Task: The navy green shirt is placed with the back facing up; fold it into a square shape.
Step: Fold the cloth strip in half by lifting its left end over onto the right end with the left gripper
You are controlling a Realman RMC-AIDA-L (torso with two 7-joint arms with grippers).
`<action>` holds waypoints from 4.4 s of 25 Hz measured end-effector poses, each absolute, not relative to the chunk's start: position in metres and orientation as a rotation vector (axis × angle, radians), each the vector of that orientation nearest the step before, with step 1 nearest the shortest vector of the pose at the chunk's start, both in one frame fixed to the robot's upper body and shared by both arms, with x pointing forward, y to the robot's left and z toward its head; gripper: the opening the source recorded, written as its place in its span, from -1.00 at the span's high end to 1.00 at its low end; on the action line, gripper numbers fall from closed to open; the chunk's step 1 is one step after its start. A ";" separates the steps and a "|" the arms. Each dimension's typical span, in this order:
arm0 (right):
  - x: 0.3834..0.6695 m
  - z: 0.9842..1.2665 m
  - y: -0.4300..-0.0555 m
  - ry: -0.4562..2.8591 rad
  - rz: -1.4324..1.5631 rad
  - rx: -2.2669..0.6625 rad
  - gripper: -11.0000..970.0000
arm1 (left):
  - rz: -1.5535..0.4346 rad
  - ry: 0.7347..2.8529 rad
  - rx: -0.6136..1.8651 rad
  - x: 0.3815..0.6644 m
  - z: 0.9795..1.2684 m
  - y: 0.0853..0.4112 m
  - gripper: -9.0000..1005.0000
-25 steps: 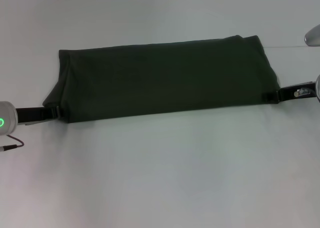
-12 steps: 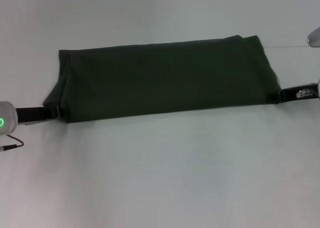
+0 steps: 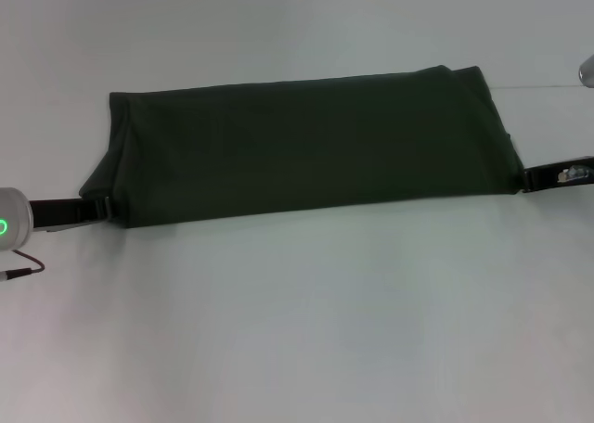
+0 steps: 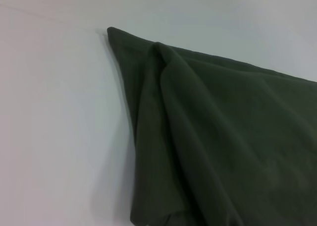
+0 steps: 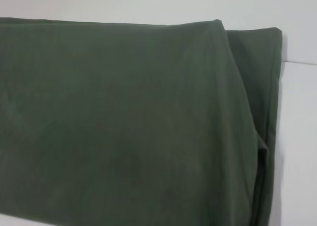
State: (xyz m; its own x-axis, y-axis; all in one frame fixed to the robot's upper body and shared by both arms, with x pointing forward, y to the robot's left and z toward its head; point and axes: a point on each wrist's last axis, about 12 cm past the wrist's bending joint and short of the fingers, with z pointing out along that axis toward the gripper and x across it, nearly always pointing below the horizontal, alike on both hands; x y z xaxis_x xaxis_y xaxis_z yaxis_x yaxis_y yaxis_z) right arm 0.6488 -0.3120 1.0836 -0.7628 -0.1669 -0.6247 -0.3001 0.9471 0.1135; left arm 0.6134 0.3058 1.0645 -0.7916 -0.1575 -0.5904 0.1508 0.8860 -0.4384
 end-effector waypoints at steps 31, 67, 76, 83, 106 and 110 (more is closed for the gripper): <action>0.627 1.111 -0.345 2.477 0.473 -0.324 0.97 | -0.784 2.399 0.075 0.604 1.089 0.320 0.82; 0.531 1.102 -0.396 2.444 0.876 -0.151 0.94 | -1.011 2.590 0.250 0.571 1.120 0.339 0.71; 0.545 1.114 -0.397 2.420 0.900 -0.158 0.64 | -1.041 2.558 0.236 0.574 1.127 0.341 0.57; 0.571 1.141 -0.399 2.289 0.863 -0.153 0.05 | -1.043 2.456 0.207 0.591 1.152 0.347 0.30; 0.588 1.132 -0.377 1.850 0.638 -0.474 -0.86 | -0.927 2.634 -0.084 0.604 1.149 0.346 -0.87; 0.587 1.139 -0.382 1.818 0.606 -0.553 -0.86 | -0.952 2.669 -0.166 0.598 1.150 0.351 -0.87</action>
